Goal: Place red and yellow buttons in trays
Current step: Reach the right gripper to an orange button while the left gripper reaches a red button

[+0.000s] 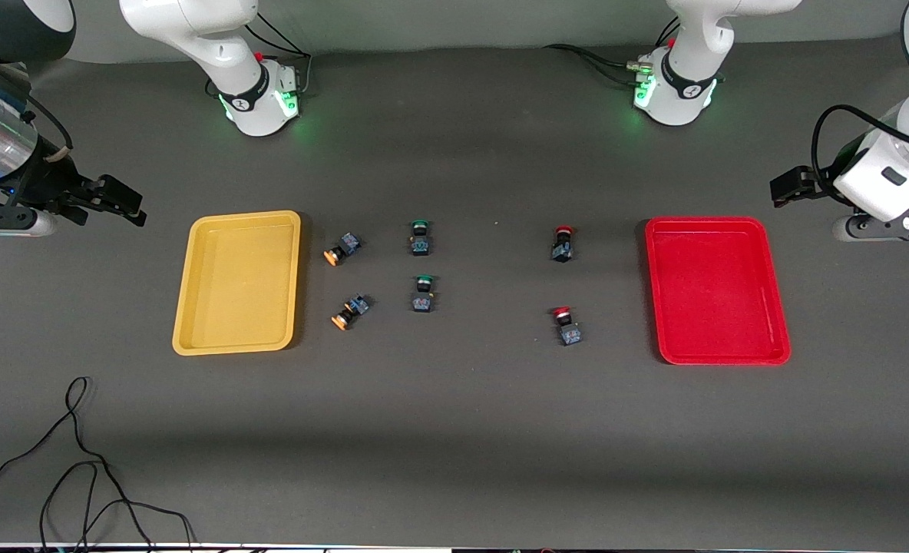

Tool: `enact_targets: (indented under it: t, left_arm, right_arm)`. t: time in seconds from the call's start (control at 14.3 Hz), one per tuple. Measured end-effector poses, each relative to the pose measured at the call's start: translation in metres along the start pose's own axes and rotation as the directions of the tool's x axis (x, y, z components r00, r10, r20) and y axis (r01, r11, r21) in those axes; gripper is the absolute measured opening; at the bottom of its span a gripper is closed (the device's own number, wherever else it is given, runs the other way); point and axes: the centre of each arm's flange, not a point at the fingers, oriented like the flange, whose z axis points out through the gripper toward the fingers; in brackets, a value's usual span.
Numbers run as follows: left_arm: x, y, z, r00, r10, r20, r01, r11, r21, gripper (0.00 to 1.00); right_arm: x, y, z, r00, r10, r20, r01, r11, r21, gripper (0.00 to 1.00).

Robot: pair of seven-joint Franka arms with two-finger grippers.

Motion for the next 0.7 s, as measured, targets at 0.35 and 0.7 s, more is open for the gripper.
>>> enact_targets:
  t: [0.35,0.7]
  left_arm:
    - [0.0,0.005,0.0,1.0,0.008,-0.001,-0.008,1.0,0.002,1.0]
    - [0.0,-0.001,-0.001,1.0,-0.002,-0.003,0.002,1.0,0.0,1.0]
  right_arm:
    - [0.001,0.0,0.002,1.0,0.002,0.006,-0.002,1.0,-0.001,1.0]
    - [0.017,-0.027,0.043,0.998,0.016,0.053,-0.016,1.0,-0.012,1.0]
